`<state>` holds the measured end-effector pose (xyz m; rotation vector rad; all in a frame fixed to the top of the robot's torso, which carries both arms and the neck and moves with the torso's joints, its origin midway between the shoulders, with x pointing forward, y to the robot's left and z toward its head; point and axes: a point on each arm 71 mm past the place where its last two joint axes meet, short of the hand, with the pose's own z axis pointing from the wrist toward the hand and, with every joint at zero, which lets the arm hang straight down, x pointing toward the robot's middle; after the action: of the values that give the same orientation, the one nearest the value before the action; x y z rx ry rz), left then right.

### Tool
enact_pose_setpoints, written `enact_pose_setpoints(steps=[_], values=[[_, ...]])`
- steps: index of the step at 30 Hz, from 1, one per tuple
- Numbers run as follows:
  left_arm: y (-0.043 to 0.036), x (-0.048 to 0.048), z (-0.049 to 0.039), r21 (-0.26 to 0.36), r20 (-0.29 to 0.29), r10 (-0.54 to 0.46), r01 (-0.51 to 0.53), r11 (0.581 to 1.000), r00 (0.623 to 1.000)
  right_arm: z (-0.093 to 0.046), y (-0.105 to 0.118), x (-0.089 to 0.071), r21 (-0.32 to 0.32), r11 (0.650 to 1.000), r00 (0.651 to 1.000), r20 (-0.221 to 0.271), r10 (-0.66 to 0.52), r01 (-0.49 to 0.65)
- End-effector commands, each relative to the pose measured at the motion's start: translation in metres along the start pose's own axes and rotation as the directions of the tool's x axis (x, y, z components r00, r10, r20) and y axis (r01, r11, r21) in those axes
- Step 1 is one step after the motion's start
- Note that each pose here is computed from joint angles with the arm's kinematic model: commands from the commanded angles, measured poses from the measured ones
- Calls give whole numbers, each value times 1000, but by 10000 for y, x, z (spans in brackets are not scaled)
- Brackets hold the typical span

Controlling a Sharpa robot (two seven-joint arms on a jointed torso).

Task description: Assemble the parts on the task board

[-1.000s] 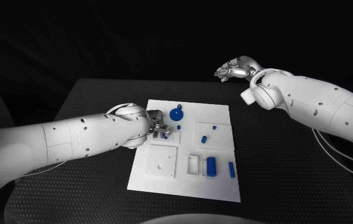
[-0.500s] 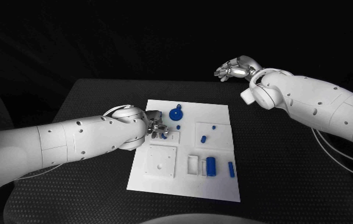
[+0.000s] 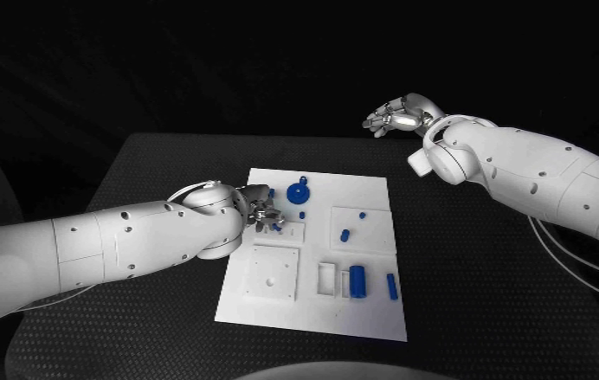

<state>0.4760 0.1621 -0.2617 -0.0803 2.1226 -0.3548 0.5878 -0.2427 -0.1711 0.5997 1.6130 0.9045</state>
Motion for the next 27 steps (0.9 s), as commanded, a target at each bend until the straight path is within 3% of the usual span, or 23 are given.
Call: enact_pose_setpoints(steps=[1, 16, 27], values=[[-44, -12, -2, 28, 25, -9, 8, 1000, 1000, 1, 9, 11, -8, 1000, 1000, -13, -2, 2], [-57, 45, 33, 12, -17, -3, 4, 1000, 1000, 2, 11, 15, -7, 1000, 1000, -14, -2, 2], [-41, 103, 40, 10, -4, 10, -10, 1000, 1000, -3, 4, 6, -6, 1000, 1000, -13, -2, 2]])
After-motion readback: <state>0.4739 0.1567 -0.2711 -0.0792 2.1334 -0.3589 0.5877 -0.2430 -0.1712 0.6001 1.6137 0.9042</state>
